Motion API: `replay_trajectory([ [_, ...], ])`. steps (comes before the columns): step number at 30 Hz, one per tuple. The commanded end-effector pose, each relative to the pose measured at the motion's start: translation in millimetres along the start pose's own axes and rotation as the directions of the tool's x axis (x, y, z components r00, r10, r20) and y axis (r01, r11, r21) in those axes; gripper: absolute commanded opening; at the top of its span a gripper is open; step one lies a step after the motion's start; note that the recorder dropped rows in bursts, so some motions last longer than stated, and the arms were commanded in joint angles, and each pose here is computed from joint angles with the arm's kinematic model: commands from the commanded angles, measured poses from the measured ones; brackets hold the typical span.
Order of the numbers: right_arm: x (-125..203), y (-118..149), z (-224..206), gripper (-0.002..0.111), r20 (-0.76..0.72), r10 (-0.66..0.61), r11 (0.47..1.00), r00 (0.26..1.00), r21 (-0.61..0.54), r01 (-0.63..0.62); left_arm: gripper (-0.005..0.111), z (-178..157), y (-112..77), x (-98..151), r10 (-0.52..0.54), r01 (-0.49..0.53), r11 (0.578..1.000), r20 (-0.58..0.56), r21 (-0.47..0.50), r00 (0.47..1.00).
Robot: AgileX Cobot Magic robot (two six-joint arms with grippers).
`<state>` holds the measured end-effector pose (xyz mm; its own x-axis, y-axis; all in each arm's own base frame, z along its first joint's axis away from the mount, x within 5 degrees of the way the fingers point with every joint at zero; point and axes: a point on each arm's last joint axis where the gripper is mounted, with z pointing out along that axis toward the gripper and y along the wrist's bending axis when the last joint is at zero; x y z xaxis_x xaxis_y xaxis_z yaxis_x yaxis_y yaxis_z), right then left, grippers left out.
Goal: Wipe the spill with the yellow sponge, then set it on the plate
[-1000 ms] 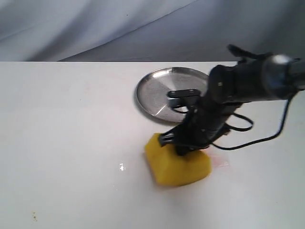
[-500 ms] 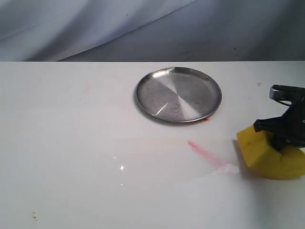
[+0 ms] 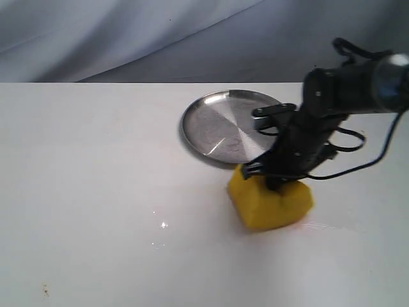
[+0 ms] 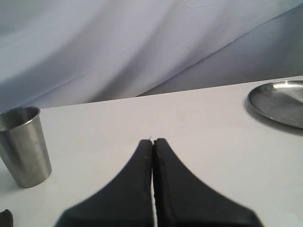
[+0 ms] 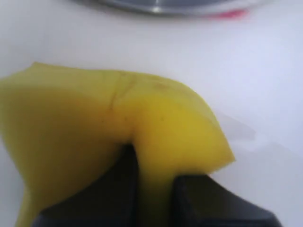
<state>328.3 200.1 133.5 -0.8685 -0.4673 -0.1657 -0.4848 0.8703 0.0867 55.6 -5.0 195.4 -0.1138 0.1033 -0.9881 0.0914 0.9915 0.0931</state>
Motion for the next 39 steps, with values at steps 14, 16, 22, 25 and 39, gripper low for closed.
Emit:
replay_trajectory([
  [14,-21,169,30,0.0,-0.107,-0.354,0.929,0.929,-0.16,0.335,0.0,0,-0.2,1,-0.003,0.003,1.0,0.005,0.002,1.0],
  [16,-16,161,30,0.0,-0.144,-0.374,0.925,0.916,-0.127,0.358,0.0,0,-0.2,1,-0.003,0.003,1.0,0.005,0.002,1.0],
  [22,9,102,26,0.0,-0.177,-0.3,0.953,0.937,-0.016,0.302,0.0,0,-0.2,1,-0.003,0.003,1.0,0.005,0.002,1.0],
  [25,24,56,20,0.0,-0.174,-0.202,0.978,0.964,0.011,0.207,0.0,0,-0.2,1,-0.003,0.003,1.0,0.005,0.002,1.0],
  [39,74,-104,-9,0.0,-0.181,0.223,0.97,0.958,0.134,-0.201,0.0,0,-0.2,1,-0.003,0.003,1.0,0.005,0.002,1.0],
])
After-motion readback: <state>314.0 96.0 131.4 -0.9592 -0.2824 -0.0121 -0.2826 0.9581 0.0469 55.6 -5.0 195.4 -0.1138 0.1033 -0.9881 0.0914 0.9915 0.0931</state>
